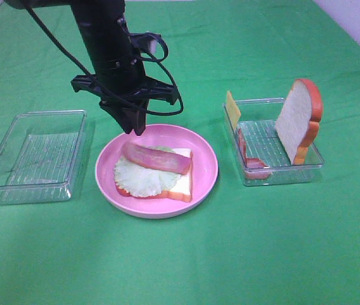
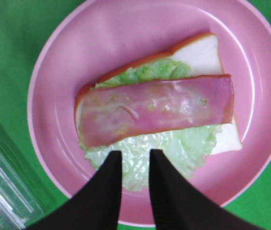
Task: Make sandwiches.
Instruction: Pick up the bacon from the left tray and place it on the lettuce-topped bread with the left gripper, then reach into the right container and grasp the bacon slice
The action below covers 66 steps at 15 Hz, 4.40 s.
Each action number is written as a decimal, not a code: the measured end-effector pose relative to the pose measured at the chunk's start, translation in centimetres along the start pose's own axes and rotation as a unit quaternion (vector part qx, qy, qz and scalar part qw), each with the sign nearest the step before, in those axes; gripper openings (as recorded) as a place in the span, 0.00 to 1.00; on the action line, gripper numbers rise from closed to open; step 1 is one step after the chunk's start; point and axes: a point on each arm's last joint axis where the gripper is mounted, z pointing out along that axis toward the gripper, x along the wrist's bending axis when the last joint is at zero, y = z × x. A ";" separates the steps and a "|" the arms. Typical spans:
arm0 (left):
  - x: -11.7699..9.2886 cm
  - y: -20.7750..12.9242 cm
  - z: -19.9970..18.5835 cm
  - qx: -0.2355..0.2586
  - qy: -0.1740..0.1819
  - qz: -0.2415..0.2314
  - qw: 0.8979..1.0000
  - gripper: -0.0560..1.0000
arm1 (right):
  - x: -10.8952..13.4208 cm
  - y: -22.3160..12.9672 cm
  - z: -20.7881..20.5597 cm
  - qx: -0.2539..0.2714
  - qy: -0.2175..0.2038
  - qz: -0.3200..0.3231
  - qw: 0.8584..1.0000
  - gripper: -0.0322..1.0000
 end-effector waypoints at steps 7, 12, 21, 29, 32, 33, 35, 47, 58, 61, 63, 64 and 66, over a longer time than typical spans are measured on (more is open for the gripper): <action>0.3 0.1 -1.8 -0.014 0.026 0.013 0.999 0.61 | 0.0 0.0 0.0 0.000 0.000 0.000 1.000 0.73; 0.0 -0.9 -9.7 -0.103 0.050 0.032 0.993 0.61 | 0.0 0.0 0.0 0.000 0.000 0.000 1.000 0.73; 0.7 -12.4 -18.9 -0.149 0.037 0.024 0.988 0.61 | 0.0 0.0 0.0 0.000 0.000 0.000 1.000 0.73; 3.1 -28.6 -22.0 -0.218 0.022 0.016 0.976 0.61 | 0.0 0.0 0.0 0.000 0.000 0.000 1.000 0.73; 4.7 -35.3 -20.3 -0.258 0.022 0.032 0.965 0.61 | 0.0 0.0 0.0 0.000 0.000 0.000 1.000 0.73; 5.1 -36.8 -19.5 -0.271 0.024 0.039 0.961 0.61 | 0.0 0.0 0.0 0.000 0.000 0.000 1.000 0.73; 5.7 -39.4 -18.3 -0.306 0.020 0.048 0.951 0.61 | 0.0 0.0 0.0 0.000 0.000 0.000 1.000 0.73; 7.4 -44.8 -15.3 -0.467 0.018 0.072 0.881 0.61 | 0.0 0.0 0.0 0.000 0.000 0.000 1.000 0.73; 7.4 -44.7 -15.2 -0.465 0.018 0.074 0.882 0.61 | 0.3 7.8 8.8 0.069 0.082 0.056 0.993 0.73; 7.4 -44.7 -15.2 -0.465 0.018 0.074 0.882 0.61 | 0.5 10.7 14.9 0.176 0.143 0.059 0.972 0.73; 7.4 -44.7 -15.2 -0.465 0.018 0.075 0.882 0.61 | 0.7 11.7 18.8 0.243 0.179 0.064 0.951 0.73; 7.4 -44.7 -15.2 -0.465 0.018 0.075 0.882 0.61 | 0.7 12.2 20.4 0.264 0.193 0.066 0.943 0.73; 7.4 -44.7 -15.2 -0.465 0.018 0.075 0.882 0.61 | 0.9 13.1 23.1 0.297 0.210 0.066 0.929 0.71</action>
